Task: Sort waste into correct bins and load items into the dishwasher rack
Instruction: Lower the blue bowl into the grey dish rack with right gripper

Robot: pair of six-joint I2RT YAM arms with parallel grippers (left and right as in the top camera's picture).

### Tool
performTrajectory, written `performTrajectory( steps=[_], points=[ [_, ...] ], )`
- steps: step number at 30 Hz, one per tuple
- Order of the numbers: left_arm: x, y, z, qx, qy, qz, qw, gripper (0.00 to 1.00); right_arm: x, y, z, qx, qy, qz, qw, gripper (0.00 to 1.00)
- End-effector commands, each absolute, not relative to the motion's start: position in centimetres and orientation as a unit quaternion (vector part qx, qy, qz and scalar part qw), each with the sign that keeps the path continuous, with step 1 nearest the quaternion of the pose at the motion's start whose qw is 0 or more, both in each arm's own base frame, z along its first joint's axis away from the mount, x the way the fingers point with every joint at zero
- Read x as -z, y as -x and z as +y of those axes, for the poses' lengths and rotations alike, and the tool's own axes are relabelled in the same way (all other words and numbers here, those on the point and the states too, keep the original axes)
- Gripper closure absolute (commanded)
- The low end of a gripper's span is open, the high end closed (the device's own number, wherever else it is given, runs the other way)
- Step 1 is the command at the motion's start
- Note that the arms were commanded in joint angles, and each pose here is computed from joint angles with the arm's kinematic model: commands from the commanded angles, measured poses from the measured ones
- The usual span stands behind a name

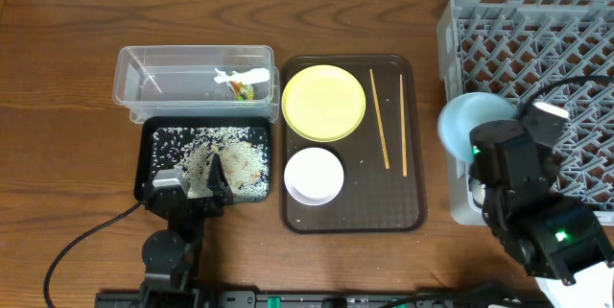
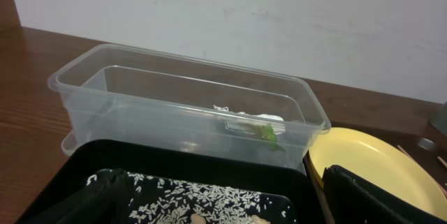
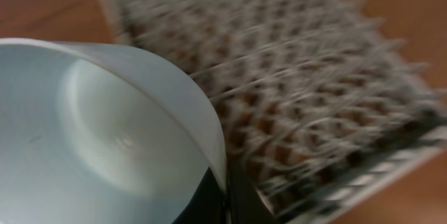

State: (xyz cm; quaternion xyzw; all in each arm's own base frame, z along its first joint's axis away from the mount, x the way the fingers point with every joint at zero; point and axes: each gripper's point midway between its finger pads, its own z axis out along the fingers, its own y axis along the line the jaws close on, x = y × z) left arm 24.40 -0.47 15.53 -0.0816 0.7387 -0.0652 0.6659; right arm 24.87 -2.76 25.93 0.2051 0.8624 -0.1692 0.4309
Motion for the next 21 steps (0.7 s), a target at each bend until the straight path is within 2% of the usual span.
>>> performTrajectory(
  steps=[1,8,21],
  points=[
    [-13.8,-24.4,-0.5,0.057,0.075,0.755,0.649,0.1,-27.8,-24.3,-6.7,0.268,-0.25,0.818,0.444,0.99],
    [-13.8,-24.4,-0.5,0.057,0.075,0.755,0.649,0.1,-28.0,-24.5,-11.8,0.37,-0.323,0.765,0.416,0.99],
    [-13.8,-24.4,-0.5,0.057,0.075,0.755,0.649,0.1,-22.0,-26.5,-16.9,0.465,-0.347,0.761,0.288,0.99]
  ],
)
